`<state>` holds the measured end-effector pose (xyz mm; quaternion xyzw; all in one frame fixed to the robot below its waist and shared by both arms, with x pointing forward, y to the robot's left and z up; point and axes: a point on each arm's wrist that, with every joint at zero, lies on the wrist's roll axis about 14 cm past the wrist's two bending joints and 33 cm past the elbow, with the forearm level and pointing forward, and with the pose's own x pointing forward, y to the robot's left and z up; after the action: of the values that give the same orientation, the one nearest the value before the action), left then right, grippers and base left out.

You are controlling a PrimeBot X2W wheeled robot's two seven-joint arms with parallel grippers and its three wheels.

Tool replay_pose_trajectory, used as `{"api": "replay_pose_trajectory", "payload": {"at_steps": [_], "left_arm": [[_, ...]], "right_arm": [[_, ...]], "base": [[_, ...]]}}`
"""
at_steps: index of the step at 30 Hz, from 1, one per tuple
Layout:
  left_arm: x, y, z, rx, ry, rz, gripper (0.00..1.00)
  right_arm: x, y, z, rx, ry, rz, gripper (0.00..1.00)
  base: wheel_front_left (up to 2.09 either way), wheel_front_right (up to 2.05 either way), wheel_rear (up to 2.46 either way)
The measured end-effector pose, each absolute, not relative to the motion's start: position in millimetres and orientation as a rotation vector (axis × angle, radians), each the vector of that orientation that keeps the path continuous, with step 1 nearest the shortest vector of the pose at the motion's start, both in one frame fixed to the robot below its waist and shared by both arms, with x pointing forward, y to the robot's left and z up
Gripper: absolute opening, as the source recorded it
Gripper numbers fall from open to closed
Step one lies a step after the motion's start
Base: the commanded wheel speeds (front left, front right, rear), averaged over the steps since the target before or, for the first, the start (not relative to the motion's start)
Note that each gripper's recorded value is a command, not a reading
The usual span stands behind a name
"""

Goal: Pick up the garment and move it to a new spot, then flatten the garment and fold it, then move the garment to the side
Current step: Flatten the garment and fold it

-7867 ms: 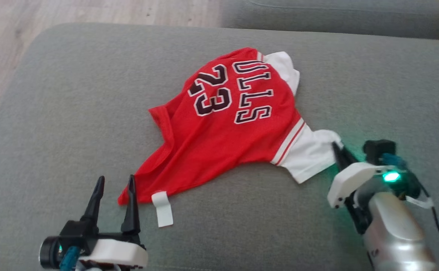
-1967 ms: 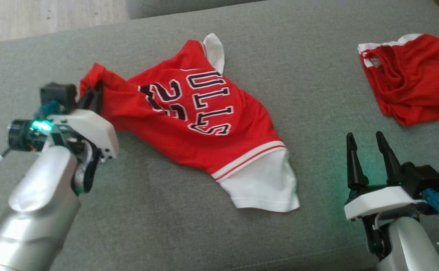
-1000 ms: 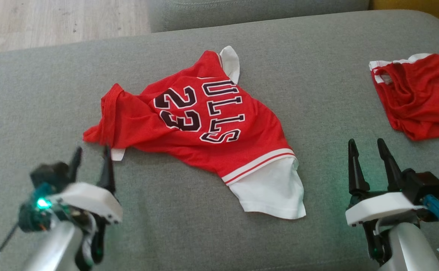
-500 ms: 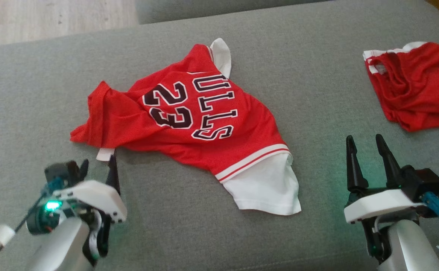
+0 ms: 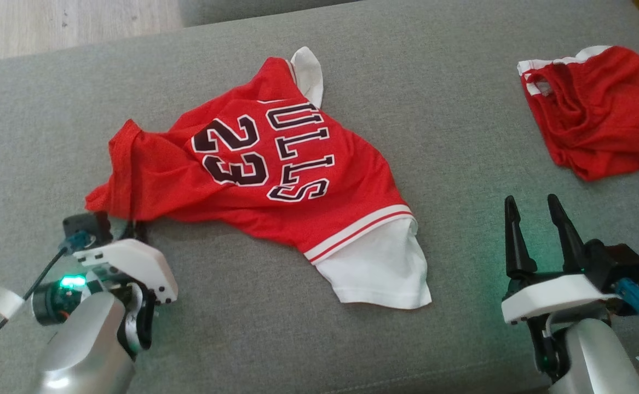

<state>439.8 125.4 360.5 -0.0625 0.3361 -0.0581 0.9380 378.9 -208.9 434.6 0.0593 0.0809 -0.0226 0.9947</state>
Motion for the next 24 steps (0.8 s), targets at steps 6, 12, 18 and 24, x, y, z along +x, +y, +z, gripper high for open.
{"api": "replay_pose_trajectory", "payload": {"at_steps": [6, 12, 18, 24], "left_arm": [[433.5, 123.3, 366.0, -0.123, 0.665, -0.142, 0.0], [427.5, 128.1, 384.9, -0.119, 0.577, -0.14, 0.0], [424.3, 138.8, 433.3, -0.092, 0.42, -0.144, 0.0], [380.6, 149.9, 434.7, -0.104, 0.435, -0.111, 0.0]], "right_arm": [[378.9, -207.6, 439.6, 0.121, 0.147, -0.041, 1.0], [379.3, -201.7, 446.2, 0.125, 0.128, -0.023, 1.0], [377.1, -190.3, 453.3, 0.129, 0.108, 0.011, 1.0], [373.0, -179.6, 453.4, 0.133, 0.11, 0.042, 1.0]], "base": [[0.0, 0.0, 0.0], [0.0, 0.0, 0.0], [0.0, 0.0, 0.0], [0.0, 0.0, 0.0]]}}
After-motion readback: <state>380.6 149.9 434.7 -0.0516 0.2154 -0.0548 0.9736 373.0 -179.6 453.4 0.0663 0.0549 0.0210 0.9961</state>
